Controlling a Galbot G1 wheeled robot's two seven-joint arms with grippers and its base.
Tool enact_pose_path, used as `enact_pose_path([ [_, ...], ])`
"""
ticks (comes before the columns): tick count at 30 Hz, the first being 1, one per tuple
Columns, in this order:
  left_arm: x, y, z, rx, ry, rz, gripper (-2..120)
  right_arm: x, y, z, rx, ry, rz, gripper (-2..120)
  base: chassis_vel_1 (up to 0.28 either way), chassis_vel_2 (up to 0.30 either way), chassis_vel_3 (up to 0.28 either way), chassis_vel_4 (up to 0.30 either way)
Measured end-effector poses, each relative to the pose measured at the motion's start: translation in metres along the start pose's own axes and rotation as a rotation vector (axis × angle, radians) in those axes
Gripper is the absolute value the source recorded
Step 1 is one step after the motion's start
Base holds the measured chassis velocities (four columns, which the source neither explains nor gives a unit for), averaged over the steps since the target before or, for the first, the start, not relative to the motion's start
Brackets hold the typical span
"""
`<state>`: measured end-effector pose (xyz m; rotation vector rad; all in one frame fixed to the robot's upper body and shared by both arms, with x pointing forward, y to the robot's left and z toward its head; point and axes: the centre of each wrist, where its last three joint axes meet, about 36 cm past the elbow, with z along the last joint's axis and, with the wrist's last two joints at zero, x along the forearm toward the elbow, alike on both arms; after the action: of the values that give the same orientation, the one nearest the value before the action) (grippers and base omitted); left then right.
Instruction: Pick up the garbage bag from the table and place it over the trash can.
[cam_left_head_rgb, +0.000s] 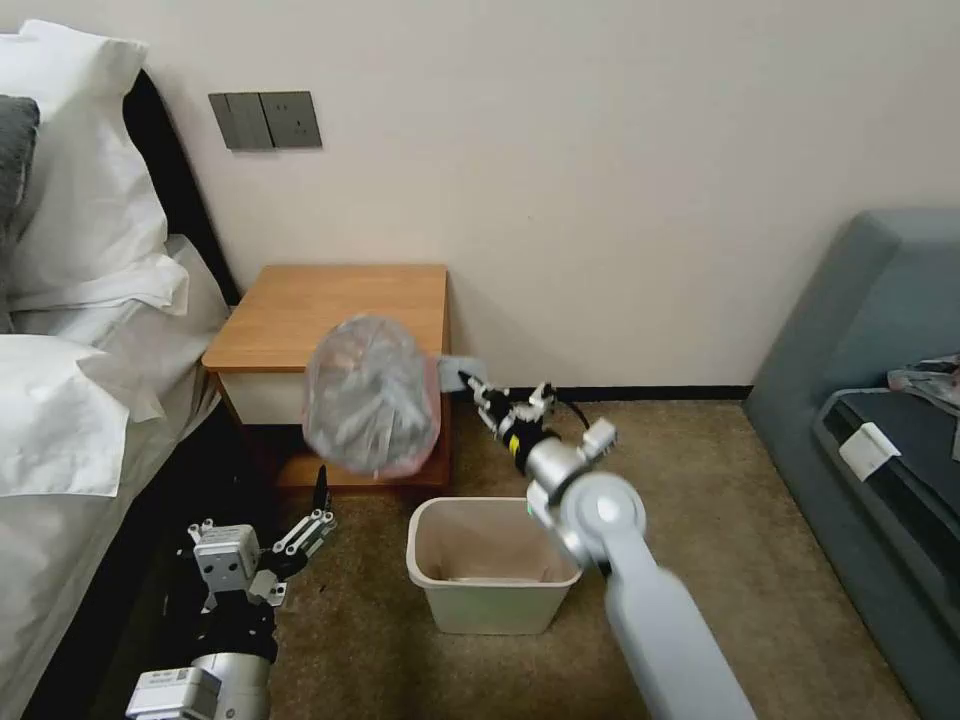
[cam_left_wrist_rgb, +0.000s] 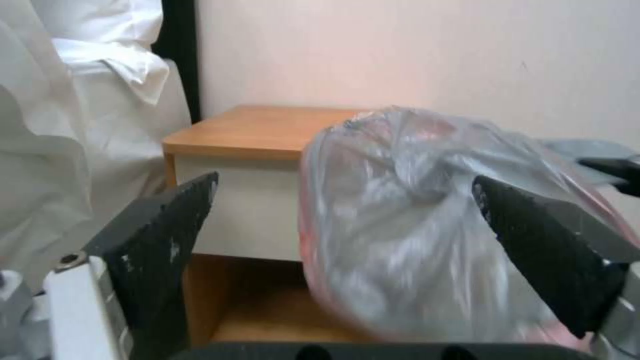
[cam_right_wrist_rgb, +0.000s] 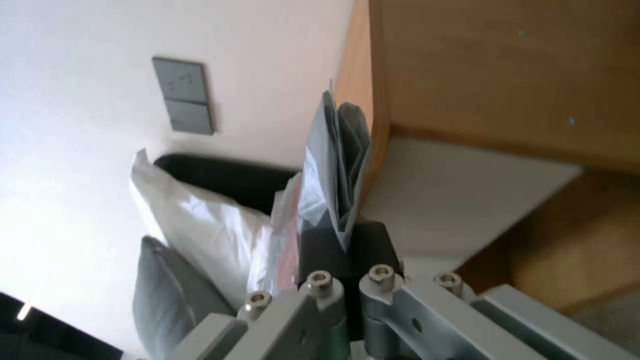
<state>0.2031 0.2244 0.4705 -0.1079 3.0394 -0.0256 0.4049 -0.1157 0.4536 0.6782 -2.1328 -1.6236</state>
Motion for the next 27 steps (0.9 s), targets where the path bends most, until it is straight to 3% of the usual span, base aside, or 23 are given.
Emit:
enact_pose_path([
  [5, 0.000, 0.001, -0.001, -0.008, -0.016, 0.006, 100, 0.051, -0.006, 0.039, 0.011, 0.031, 0.078, 0, 0.000, 0.000, 0.000, 0.000],
  [9, -0.001, 0.002, -0.002, -0.011, -0.032, 0.007, 100, 0.069, -0.013, 0.050, 0.043, 0.030, 0.132, 0, 0.000, 0.000, 0.000, 0.000],
  [27, -0.005, 0.004, 0.004, -0.007, -0.034, 0.025, 100, 0.105, -0.024, 0.049, 0.203, 0.076, 0.280, -2, 0.000, 0.000, 0.000, 0.000],
])
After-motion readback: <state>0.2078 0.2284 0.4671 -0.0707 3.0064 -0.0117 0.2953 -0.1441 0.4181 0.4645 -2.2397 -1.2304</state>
